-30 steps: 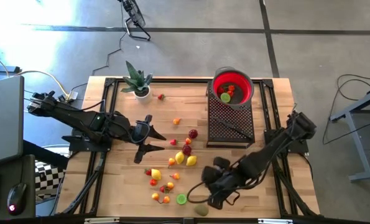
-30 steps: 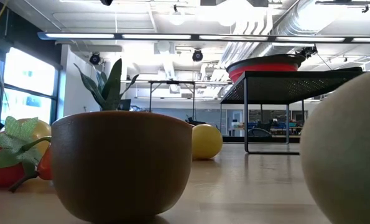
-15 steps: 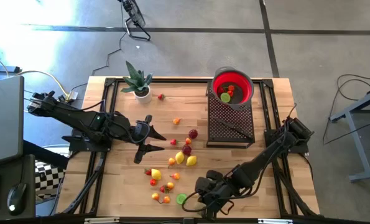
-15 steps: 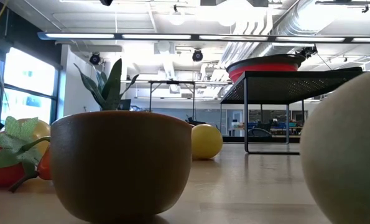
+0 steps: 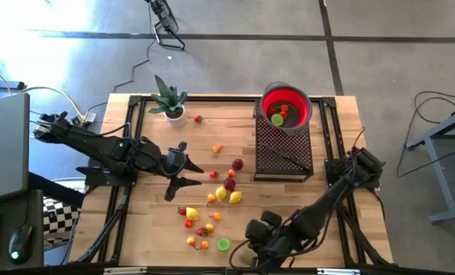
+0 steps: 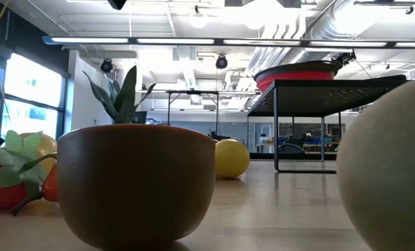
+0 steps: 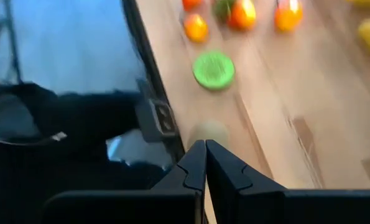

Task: Pick & Place Fruit
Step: Put the kiwi into the strainer bowl on the shelf

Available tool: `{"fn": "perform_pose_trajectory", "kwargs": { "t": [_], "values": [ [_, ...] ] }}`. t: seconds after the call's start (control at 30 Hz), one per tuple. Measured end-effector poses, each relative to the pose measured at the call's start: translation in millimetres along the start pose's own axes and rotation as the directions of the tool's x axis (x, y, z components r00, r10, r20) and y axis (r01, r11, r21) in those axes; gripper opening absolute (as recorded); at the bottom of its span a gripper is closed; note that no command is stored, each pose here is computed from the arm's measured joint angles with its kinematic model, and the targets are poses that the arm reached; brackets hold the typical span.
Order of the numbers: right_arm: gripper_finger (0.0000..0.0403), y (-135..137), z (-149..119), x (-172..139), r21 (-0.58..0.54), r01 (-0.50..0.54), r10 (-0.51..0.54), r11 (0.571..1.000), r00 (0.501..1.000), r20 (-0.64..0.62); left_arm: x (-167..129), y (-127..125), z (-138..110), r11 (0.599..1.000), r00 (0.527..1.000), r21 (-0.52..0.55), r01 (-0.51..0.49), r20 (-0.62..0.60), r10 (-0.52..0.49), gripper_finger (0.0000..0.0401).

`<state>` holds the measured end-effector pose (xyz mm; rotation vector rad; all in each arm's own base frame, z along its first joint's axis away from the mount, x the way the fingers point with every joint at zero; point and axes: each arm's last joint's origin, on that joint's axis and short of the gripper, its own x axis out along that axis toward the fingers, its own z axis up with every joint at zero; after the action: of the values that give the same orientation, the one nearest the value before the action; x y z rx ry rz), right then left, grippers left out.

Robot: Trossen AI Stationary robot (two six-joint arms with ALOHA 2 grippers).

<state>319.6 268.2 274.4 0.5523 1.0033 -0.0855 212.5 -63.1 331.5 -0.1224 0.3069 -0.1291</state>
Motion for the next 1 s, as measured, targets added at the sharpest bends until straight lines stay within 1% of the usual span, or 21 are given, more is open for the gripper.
{"fn": "perform_pose_trajectory", "kwargs": {
  "t": [0.1,0.27,0.43,0.6,0.67,0.73,0.8,0.9,1.0],
  "values": [
    [0.0003,0,-7,20,0.009,0.037,-0.035,0.999,0.994,-0.1,0,0,0,1.0,1.0,0.0,0.0,0.0,0.0,0.0175],
    [0.0003,8,-11,37,-0.023,0.095,-0.098,0.995,0.971,-0.216,0,0,0,1.0,1.0,0.0,-0.001,0.001,0.001,0.0175],
    [0.0003,15,-8,42,-0.049,0.057,-0.066,0.997,0.977,-0.202,0,0,0,1.0,1.0,0.001,-0.001,0.001,0.001,0.0175],
    [0.0004,13,-3,45,-0.038,0.052,-0.058,0.998,0.981,-0.188,0,0,0,1.0,1.0,0.003,-0.003,0.002,0.003,0.0175],
    [0.0013,12,0,45,-0.032,0.04,-0.046,0.999,0.977,-0.206,0,0,0,1.0,1.0,0.003,-0.003,0.002,0.003,0.0175],
    [0.0033,11,2,46,-0.024,0.032,-0.037,0.999,0.973,-0.228,0,0,0,1.0,1.0,0.003,-0.003,0.002,0.003,0.0175],
    [0.0063,10,4,46,-0.018,0.028,-0.032,0.999,0.971,-0.236,0,0,0,1.0,1.0,0.003,-0.003,0.002,0.003,0.0175],
    [0.012,8,6,47,-0.015,0.027,-0.03,1.0,0.97,-0.242,0,0,0,1.0,1.0,0.003,-0.003,0.002,0.003,0.0175],
    [0.0182,8,7,47,-0.042,0.032,-0.04,0.999,0.974,-0.223,0,0,0,1.0,1.0,0.003,-0.003,0.002,0.003,0.0175]
  ]
}}
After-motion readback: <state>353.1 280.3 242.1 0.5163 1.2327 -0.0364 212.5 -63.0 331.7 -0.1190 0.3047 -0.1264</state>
